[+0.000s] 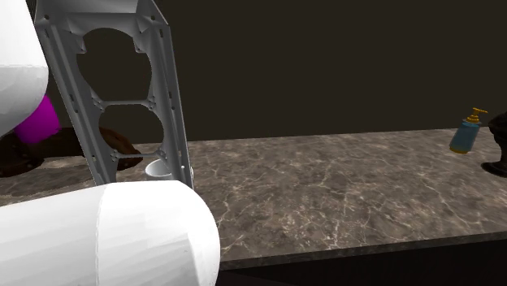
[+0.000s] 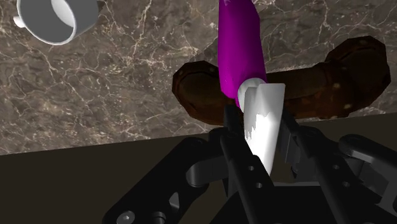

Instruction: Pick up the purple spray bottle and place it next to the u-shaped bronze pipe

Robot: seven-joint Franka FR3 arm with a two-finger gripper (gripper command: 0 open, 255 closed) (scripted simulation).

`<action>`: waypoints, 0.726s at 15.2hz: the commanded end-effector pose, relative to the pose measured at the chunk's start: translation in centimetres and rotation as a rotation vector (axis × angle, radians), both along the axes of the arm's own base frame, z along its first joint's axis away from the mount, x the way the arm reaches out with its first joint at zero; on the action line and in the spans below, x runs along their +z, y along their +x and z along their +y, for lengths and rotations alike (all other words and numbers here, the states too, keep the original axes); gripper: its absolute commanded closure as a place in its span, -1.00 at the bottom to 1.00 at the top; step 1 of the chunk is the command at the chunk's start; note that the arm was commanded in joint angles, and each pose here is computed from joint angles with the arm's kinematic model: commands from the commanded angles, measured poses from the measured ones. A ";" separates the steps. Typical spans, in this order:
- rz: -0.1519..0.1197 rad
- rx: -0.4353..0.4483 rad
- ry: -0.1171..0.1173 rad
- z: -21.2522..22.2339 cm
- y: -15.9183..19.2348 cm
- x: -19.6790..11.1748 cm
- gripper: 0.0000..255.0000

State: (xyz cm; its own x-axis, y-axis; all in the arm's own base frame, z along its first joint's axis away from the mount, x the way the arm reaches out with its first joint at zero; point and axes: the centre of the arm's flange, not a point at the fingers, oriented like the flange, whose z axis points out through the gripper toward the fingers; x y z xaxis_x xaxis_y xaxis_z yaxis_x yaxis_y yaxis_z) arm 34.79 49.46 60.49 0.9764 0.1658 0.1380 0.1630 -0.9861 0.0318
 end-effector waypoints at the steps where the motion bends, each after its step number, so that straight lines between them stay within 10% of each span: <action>1: 0.000 0.000 0.001 0.0 0.0 -1.0 1.00; 11: 0.000 0.000 0.001 0.0 0.0 -6.3 1.00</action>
